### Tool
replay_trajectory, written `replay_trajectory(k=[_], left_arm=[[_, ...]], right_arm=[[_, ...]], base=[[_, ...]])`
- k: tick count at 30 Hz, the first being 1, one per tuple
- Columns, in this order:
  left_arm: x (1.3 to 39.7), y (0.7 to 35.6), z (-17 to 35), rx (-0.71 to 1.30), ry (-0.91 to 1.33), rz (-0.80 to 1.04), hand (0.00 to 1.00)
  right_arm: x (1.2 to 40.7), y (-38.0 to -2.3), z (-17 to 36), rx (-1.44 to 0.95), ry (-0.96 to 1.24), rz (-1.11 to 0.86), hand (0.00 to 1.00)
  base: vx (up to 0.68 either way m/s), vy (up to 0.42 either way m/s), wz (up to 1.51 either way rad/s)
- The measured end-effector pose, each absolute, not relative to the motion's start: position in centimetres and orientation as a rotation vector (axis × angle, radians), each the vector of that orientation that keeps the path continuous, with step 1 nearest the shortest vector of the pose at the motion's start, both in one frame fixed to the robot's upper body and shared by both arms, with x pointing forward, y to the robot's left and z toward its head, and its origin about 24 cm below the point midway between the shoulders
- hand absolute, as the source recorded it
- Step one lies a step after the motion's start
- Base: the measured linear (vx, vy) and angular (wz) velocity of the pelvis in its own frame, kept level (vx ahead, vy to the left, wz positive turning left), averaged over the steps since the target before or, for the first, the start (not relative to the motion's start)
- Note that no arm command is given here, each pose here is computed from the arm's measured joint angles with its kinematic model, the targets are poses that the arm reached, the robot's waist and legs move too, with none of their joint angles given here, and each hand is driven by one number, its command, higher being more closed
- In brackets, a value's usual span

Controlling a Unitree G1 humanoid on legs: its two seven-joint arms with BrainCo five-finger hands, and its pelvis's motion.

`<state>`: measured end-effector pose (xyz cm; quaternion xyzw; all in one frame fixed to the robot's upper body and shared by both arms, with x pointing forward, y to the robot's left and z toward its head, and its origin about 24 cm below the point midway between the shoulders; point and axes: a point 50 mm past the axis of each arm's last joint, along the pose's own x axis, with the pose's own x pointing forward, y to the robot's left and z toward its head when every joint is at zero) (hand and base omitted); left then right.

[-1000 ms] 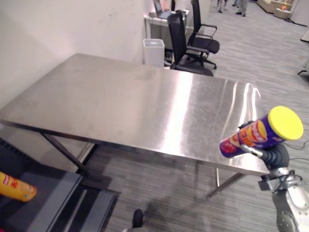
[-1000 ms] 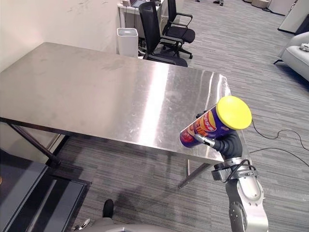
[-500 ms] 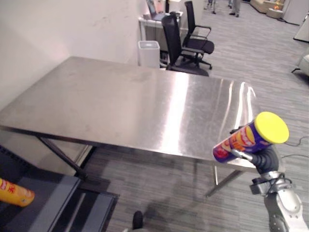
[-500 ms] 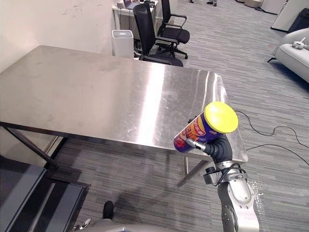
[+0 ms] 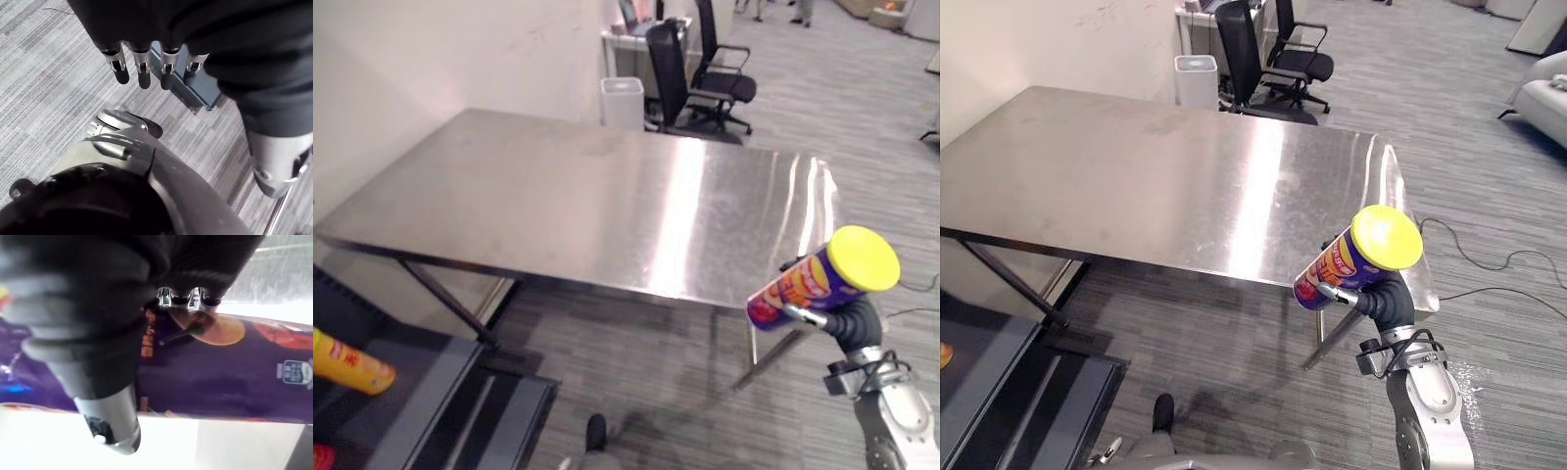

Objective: Put the gum and the chips on the shelf.

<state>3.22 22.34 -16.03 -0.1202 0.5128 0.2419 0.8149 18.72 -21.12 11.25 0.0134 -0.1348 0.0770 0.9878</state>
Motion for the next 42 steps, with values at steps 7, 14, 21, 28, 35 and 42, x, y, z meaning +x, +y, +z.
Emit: replay_trajectory(k=[7, 14, 21, 28, 35, 42], left_arm=[[4.9, 22.3, -15.6, -0.289, 1.026, 0.523, 0.00], [5.5, 23.0, -15.1, -0.308, 0.977, 0.524, 0.00], [4.9, 23.3, -15.4, -0.338, 0.994, 0.548, 0.00], [3.7, 21.9, -16.1, -0.384, 1.050, 0.569, 0.00], [3.8, 22.6, -15.9, -0.359, 1.044, 0.575, 0.00], [4.2, 23.5, -15.7, -0.324, 1.033, 0.592, 0.00]], right_arm=[[18.6, -22.3, 11.5, -0.037, -0.254, 0.134, 1.00], [18.6, -24.1, 12.9, -0.058, -0.326, 0.037, 1.00], [17.1, -26.2, 12.4, -0.044, -0.332, -0.159, 1.00], [18.2, -24.6, 9.6, 0.040, -0.219, -0.100, 1.00], [18.8, -21.5, 8.6, 0.129, -0.194, -0.006, 1.00], [18.7, -20.3, 8.0, 0.161, -0.169, 0.030, 1.00]], base=[[-0.03, -0.067, 1.00], [-0.03, -0.044, 1.04], [-0.02, 0.007, 1.21], [0.00, 0.125, 0.39], [-0.01, 0.112, -0.38], [-0.03, 0.041, -0.17]])
